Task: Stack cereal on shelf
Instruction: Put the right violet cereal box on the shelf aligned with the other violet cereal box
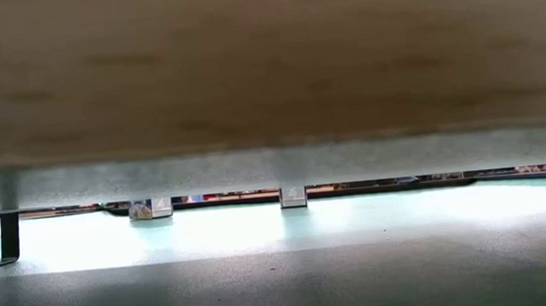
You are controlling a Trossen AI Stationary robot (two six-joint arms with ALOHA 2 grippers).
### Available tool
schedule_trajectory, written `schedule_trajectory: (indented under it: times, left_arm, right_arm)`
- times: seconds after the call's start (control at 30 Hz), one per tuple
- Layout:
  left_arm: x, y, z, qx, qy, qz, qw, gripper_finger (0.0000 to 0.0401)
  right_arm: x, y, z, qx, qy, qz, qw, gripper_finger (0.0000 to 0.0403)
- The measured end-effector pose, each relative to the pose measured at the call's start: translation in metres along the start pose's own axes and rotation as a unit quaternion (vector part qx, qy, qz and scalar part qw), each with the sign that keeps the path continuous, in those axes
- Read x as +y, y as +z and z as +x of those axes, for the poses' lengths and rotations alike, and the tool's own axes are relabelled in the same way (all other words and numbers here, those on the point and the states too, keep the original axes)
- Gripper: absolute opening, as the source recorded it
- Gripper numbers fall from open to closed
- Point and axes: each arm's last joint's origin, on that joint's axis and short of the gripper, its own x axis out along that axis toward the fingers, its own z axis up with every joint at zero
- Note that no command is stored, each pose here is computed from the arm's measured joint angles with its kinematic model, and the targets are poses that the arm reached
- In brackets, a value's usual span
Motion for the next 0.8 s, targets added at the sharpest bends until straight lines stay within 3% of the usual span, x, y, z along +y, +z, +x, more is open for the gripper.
schedule_trajectory:
  times: [0.1,0.23,0.43,0.53,0.6,0.8]
  left_arm:
    - [0.000,0.000,0.000,0.000,0.000,0.000,1.000,0.0384]
    - [0.000,0.000,0.000,0.000,0.000,0.000,1.000,0.0384]
    - [0.000,0.000,0.000,0.000,0.000,0.000,1.000,0.0384]
    - [0.000,0.000,0.000,0.000,0.000,0.000,1.000,0.0384]
    - [0.000,0.000,0.000,0.000,0.000,0.000,1.000,0.0384]
    - [0.000,0.000,0.000,0.000,0.000,0.000,1.000,0.0384]
  right_arm:
    - [-0.001,0.003,-0.003,0.002,0.001,-0.013,1.000,0.0370]
    - [-0.001,0.016,-0.011,-0.010,0.026,-0.095,0.995,0.0370]
    - [0.002,0.028,-0.020,-0.033,0.076,-0.272,0.959,0.0370]
    - [0.002,0.031,-0.023,-0.036,0.075,-0.376,0.923,0.0370]
    - [0.001,0.034,-0.025,-0.038,0.074,-0.450,0.889,0.0370]
    - [0.002,0.036,-0.028,-0.058,0.082,-0.643,0.760,0.0370]
